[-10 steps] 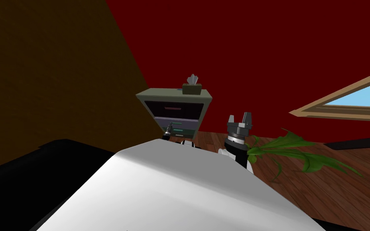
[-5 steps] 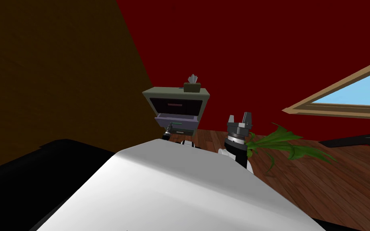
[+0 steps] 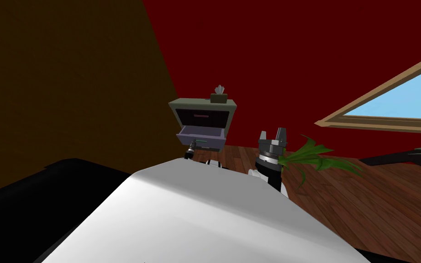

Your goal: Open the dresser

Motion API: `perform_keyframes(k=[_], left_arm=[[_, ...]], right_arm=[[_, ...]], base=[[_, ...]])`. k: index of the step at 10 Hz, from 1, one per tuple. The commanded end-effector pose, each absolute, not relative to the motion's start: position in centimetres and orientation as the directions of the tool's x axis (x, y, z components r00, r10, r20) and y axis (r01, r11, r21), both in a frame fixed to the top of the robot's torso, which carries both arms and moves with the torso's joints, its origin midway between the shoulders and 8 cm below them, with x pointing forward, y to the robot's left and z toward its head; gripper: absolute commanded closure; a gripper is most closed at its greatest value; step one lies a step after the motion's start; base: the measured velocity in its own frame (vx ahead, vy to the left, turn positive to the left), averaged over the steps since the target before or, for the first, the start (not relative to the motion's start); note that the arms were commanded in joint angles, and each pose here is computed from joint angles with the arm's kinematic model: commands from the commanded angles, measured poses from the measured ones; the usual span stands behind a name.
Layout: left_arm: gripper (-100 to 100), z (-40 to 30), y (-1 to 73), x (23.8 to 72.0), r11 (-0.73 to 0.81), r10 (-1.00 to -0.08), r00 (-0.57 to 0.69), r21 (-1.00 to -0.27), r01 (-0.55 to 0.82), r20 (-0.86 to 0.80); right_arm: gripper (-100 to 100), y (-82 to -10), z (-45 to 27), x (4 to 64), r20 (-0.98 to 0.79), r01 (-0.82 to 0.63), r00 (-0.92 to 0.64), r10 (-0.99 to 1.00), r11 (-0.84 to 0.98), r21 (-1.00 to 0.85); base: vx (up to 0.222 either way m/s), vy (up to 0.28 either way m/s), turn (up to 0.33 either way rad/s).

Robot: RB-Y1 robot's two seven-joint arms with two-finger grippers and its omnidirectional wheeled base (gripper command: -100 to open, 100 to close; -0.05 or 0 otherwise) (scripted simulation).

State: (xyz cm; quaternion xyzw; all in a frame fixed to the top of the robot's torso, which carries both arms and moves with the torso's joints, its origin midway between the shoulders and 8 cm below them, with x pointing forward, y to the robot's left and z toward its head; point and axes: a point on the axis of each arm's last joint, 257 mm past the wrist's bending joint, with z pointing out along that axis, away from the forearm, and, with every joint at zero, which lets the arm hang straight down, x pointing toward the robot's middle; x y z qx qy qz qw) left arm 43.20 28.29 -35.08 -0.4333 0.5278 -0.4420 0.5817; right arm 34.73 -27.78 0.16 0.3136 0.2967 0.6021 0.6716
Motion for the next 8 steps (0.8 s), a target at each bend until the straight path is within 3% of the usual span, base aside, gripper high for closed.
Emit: perform_keyframes(k=[1,8], left_arm=[[-100,-33.7,28.6,45.0,0.234,-0.972,0.051,-0.97,0.061,-0.231],[-100,-31.4,29.2,48.3,0.231,-0.972,0.046,-0.972,0.045,-0.229]], right_arm=[[0,-27.8,0.2,34.7,-0.021,-0.623,0.099,0.995,0.078,0.779],[0,-27.8,0.2,34.7,-0.021,-0.623,0.099,0.995,0.078,0.778]], base=[[-0.027,-0.002,0.0],[-0.061,-0.014,0.002]])
